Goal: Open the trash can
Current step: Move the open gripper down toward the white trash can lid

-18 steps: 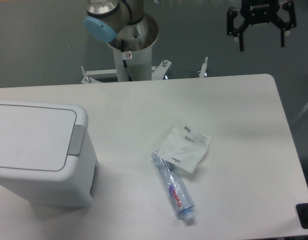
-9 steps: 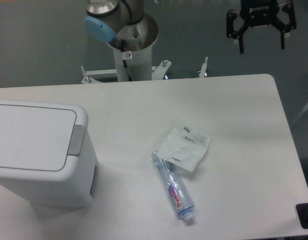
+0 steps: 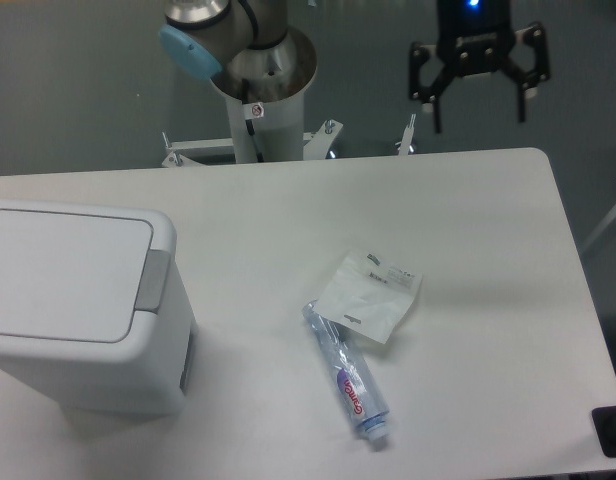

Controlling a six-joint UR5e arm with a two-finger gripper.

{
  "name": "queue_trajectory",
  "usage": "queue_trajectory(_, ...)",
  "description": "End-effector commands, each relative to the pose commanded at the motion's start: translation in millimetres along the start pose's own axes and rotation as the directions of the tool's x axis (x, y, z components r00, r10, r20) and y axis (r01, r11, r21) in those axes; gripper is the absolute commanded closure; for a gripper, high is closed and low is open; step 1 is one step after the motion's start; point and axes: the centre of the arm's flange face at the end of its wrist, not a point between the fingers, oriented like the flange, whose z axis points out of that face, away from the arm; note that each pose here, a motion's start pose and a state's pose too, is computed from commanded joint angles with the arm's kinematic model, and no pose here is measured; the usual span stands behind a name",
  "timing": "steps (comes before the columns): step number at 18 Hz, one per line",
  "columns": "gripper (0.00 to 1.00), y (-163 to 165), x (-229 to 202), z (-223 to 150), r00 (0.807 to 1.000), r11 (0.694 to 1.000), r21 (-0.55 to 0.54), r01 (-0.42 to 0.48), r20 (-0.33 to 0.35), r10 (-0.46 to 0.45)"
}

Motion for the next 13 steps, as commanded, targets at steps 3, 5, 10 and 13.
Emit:
queue_trajectory(3, 0.00, -21, 44, 6, 0.987, 0.989, 0.010, 0.149, -0.067, -0.148)
queue_trajectory(5, 0.00, -38, 60, 7, 0.964, 0.971, 0.053, 0.233, -0.146, -0.223)
queue_trajectory(10, 0.00, -61, 106, 26, 0.911, 0.938, 0.058, 0.343, -0.263, -0.317)
queue_trajectory(13, 0.00, -69, 126, 38, 0.915, 0.950, 0.055, 0.308, -0.289, -0.280)
